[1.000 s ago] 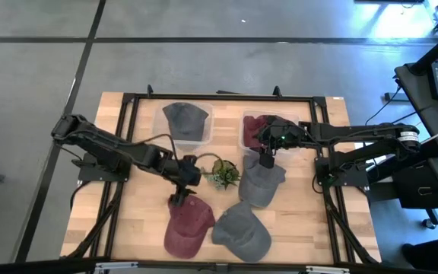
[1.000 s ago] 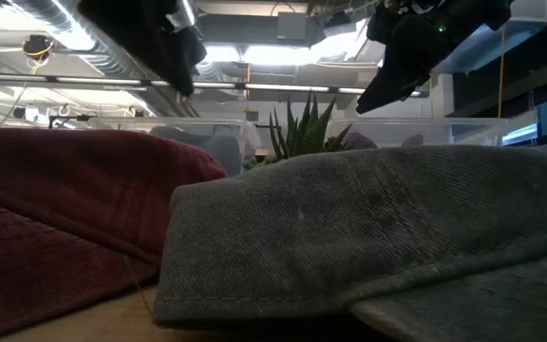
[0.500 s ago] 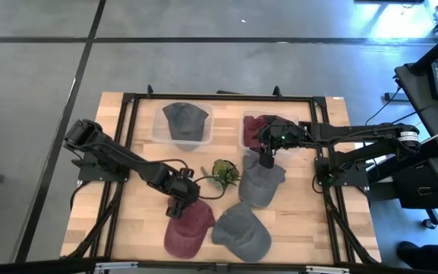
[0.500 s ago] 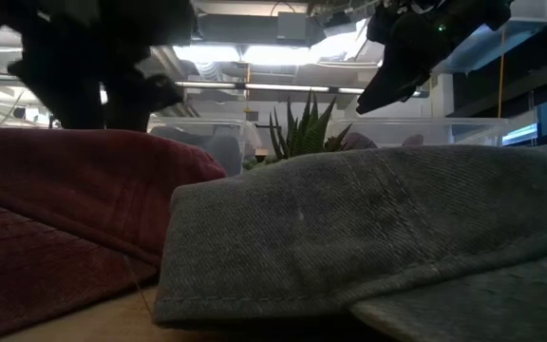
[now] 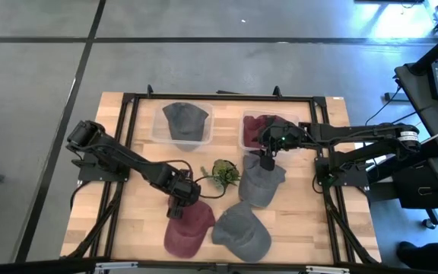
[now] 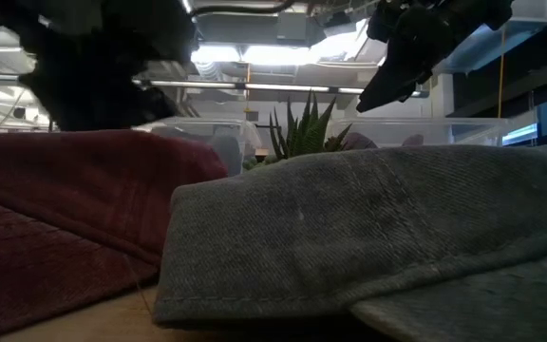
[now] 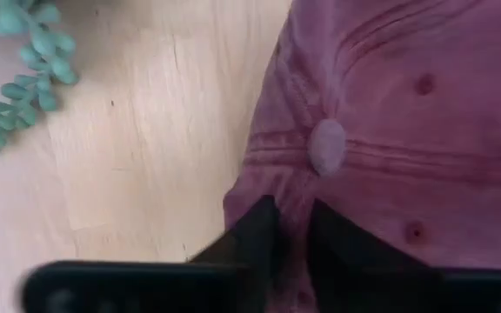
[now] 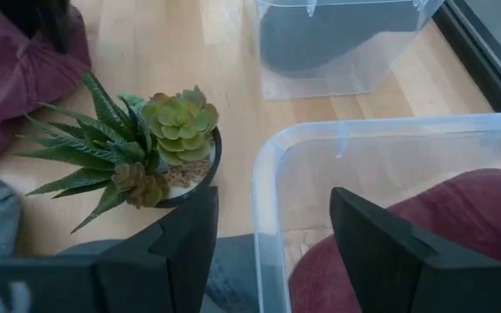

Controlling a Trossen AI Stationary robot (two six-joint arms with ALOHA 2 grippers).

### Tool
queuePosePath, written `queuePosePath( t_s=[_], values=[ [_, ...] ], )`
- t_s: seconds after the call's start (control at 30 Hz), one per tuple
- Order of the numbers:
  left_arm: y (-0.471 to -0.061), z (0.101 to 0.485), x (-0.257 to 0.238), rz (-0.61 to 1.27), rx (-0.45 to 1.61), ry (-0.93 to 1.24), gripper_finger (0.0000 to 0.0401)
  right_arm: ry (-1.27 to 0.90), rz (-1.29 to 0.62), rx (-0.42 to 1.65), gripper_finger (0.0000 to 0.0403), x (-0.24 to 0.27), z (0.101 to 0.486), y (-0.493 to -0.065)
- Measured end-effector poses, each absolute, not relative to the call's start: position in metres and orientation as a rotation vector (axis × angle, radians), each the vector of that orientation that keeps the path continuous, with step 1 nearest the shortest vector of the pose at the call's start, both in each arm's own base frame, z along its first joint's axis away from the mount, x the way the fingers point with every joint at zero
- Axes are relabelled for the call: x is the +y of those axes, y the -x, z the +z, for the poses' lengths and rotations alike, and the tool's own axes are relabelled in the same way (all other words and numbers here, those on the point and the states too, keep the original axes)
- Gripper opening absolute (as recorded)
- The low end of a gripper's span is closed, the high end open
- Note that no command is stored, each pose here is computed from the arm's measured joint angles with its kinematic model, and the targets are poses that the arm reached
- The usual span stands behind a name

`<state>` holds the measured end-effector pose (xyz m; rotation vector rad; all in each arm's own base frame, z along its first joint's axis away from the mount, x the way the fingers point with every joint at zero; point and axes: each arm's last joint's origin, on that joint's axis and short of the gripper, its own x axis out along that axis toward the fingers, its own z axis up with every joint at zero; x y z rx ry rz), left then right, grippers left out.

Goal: Pick & Place hat
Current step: Put the red cap into the right transparent bin

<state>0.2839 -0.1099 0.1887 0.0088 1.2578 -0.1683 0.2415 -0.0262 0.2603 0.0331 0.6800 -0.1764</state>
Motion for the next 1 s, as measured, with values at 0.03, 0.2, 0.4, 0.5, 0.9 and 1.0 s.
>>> queuePosePath(
  t_s=[0.03,0.2,0.4,0.5,0.9,1.0],
  values=[
    [-0.284,0.194,-0.108,-0.182,1.252,0.012,0.0032,-0.033,-0.176,0.678,0.022,-0.026,0.26,-0.242],
    [-0.286,0.23,-0.096,-0.222,1.139,0.096,0.0006,-0.099,-0.118,0.603,0.022,-0.025,0.267,-0.246],
    [-0.279,0.301,-0.069,-0.162,0.912,0.21,0.0005,-0.066,0.177,0.448,0.022,-0.017,0.299,-0.254],
    [-0.272,0.334,-0.053,-0.146,0.797,0.25,0.0005,-0.037,0.211,0.353,0.022,-0.017,0.325,-0.258],
    [-0.257,0.414,0.011,0.082,0.492,0.068,0.0004,0.155,0.226,0.163,0.022,-0.018,0.425,-0.268],
    [-0.257,0.418,0.024,0.118,0.473,0.023,0.0005,0.175,0.204,0.236,0.022,-0.021,0.434,-0.285]
  ],
)
